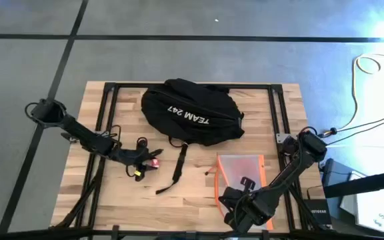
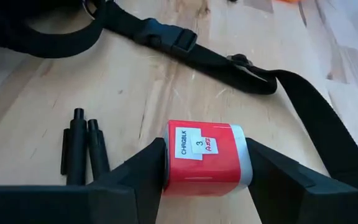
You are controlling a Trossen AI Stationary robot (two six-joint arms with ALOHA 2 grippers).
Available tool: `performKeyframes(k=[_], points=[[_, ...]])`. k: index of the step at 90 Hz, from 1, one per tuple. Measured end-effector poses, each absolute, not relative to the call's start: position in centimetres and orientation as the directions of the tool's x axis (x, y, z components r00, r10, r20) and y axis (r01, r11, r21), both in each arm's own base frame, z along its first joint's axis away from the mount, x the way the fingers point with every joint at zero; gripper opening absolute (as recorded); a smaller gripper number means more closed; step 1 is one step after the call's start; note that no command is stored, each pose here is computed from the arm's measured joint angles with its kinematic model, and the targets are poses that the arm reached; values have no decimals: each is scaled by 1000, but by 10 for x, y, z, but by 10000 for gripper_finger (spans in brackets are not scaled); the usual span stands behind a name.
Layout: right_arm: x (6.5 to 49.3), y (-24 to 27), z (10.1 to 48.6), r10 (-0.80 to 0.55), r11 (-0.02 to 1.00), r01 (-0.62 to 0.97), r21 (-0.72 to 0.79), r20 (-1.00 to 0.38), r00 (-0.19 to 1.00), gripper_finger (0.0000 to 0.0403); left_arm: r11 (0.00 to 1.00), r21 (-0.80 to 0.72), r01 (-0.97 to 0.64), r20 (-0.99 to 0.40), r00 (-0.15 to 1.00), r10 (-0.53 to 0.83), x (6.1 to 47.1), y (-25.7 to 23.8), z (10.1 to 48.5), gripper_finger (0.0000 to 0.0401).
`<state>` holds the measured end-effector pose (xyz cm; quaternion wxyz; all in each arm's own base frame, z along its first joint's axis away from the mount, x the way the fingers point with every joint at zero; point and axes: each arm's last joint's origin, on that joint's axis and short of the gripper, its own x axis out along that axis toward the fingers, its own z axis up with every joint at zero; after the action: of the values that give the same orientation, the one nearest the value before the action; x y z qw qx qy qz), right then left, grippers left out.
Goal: Unpack backpack
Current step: Remove the red charger adapter from the transparent white zip bag, then remove the pink medicine organizer from the transparent white zip bag
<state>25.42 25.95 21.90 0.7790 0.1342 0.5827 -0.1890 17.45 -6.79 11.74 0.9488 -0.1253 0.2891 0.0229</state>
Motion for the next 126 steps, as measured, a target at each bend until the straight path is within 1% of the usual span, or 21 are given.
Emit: performKeyframes(k=[56,62,78,87,95,109,118,121,126], points=[[254,259,219,-138,893,451,-11,-958,249,0,968,-224,-116,-555,832,-29,174,-68,117,183],[254,259,219,-138,893,451,-11,-958,249,0,967,-224,-121,-554,832,-25,175,-68,117,193],[254,259,219,-138,893,451,-11,-958,249,0,966,-227,-125,-553,833,-22,175,-68,118,241],[254,259,219,-138,893,451,-11,-958,249,0,966,-227,-126,-553,833,-22,175,-68,118,261],[254,259,219,-138,893,451,-11,-958,249,0,966,-227,-126,-553,833,-22,175,-68,118,269],[254,259,219,-138,893,451,-11,-958,249,0,970,-210,-125,-550,835,-12,175,-67,118,271],[254,259,219,-139,893,451,-12,-959,249,0,985,-137,-108,-504,863,25,177,-67,122,271],[254,259,219,-139,893,451,-12,-959,249,0,988,-122,-93,-458,889,27,180,-68,126,271],[254,259,219,-139,893,451,-12,-959,249,0,992,-116,-47,-339,941,5,185,-70,138,272]])
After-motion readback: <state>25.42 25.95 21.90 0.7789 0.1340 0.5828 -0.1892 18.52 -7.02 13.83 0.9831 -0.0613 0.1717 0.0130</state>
